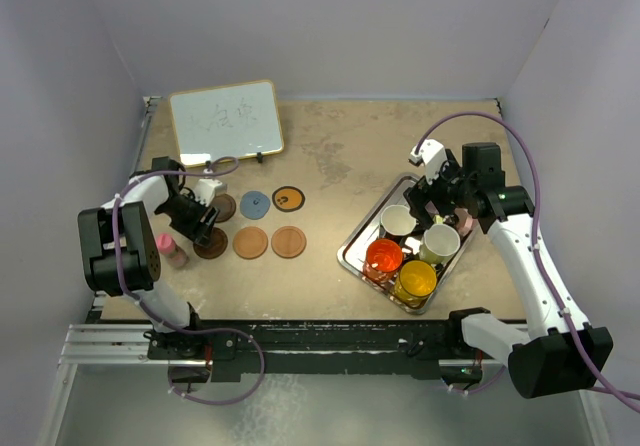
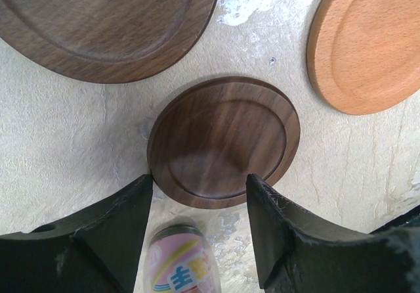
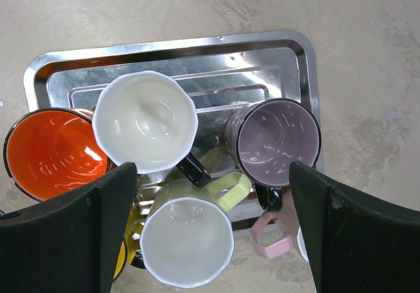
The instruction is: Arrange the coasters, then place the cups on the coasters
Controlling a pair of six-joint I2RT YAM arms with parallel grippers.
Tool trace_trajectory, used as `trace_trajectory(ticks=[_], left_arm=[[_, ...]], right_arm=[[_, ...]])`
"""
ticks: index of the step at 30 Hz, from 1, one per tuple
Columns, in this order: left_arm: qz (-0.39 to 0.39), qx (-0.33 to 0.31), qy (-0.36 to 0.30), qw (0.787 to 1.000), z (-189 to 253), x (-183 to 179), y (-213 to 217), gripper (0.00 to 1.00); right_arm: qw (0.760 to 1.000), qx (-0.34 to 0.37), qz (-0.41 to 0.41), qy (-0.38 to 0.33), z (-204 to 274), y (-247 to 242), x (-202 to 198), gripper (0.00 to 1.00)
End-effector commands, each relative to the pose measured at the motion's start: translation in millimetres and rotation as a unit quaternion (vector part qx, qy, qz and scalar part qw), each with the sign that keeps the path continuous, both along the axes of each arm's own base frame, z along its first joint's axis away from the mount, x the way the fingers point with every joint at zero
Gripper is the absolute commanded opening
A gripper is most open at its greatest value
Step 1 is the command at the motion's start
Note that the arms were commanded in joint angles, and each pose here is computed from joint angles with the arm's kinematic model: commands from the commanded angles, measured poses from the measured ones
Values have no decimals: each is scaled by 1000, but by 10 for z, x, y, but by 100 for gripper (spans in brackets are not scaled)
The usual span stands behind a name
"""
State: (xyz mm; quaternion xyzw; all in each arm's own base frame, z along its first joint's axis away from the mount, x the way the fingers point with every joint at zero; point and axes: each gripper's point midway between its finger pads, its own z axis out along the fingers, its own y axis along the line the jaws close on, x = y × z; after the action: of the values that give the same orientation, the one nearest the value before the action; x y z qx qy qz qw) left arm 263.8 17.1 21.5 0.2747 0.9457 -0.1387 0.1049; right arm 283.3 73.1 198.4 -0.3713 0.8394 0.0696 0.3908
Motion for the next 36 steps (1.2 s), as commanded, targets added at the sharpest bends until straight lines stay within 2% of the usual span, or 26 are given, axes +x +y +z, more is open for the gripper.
trace_trajectory(ticks=[1, 5, 7, 15, 17, 20, 30, 36], left_arm=[[4, -7, -47, 999, 268, 134, -26, 57], [13, 12, -101, 995, 514, 286, 37, 59], [25, 11, -162, 986, 750, 456, 27, 61], [36, -62, -292, 954, 1353, 738, -256, 68], [36, -75, -327, 941, 1503, 808, -305, 76], [39, -87, -365, 926, 1670, 876, -338, 80], [122, -128, -400, 899, 1924, 1132, -327, 84], [112, -161, -389, 900, 1863, 1145, -442, 82]], right_arm=[[1000, 3, 1, -13, 101, -2, 27, 100], [1000, 4, -11, -22, 139, -17, 62, 100], [999, 9, -19, -24, 185, -16, 82, 100], [999, -3, -24, -28, 377, -56, 81, 100], [999, -15, -25, -21, 372, -92, 95, 100], [999, -30, -23, -1, 288, -112, 93, 99], [999, -16, -26, 13, 112, 13, 155, 96], [998, -27, -55, 33, -114, 59, 334, 84]])
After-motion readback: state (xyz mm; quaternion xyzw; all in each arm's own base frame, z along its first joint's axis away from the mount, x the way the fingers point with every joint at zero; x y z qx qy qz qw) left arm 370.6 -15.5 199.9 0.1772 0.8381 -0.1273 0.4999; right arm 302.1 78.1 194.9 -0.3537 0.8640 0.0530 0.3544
